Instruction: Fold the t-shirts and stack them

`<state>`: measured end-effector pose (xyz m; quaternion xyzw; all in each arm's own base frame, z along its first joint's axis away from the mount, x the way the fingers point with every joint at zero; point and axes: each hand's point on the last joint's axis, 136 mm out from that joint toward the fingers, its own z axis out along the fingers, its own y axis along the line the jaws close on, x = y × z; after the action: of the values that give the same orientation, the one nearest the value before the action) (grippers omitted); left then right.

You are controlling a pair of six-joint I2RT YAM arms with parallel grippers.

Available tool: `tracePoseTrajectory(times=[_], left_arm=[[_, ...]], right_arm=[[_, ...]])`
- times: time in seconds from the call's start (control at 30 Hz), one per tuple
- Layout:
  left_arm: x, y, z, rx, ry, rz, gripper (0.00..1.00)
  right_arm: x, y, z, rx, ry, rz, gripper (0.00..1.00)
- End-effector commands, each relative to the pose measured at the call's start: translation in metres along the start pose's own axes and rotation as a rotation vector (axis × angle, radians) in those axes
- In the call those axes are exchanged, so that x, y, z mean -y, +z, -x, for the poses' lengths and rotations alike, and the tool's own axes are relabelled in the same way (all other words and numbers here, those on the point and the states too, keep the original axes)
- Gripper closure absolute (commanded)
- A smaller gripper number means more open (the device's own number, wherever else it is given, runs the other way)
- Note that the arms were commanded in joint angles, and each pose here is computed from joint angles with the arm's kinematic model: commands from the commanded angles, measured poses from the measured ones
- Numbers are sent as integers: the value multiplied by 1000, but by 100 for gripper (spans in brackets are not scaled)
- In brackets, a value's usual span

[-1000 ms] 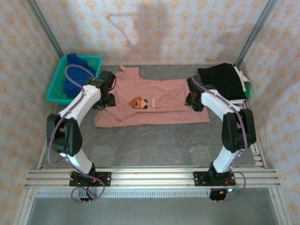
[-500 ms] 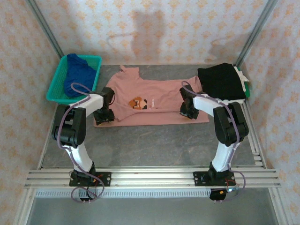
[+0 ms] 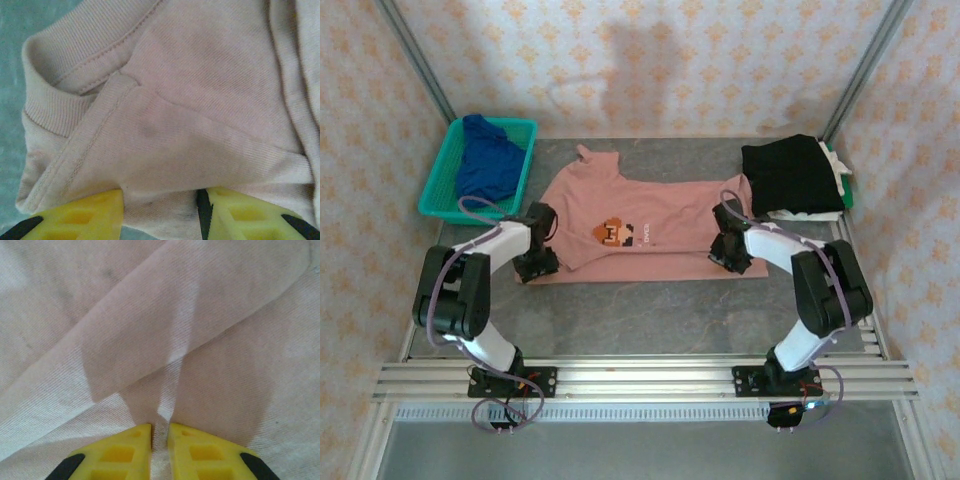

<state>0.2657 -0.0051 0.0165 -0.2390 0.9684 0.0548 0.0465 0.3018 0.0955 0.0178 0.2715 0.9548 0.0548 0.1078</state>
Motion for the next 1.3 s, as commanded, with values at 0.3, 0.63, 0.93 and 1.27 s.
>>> tracePoseTrajectory(times=[0.3, 0.63, 0.93, 1.27], left_arm=[[-24, -49, 6, 70, -53, 52, 45], [18, -54, 18, 73, 28, -20, 41], [49, -35, -1, 39, 97, -58, 35], [76, -13, -2, -8, 109, -113, 59]], right_arm=[[22, -14, 8, -42, -15, -183, 81], [-4, -13, 54, 24, 8, -143, 80], [-23, -29, 90, 95, 0, -123, 77], [-17, -46, 88, 147, 2, -91, 76]])
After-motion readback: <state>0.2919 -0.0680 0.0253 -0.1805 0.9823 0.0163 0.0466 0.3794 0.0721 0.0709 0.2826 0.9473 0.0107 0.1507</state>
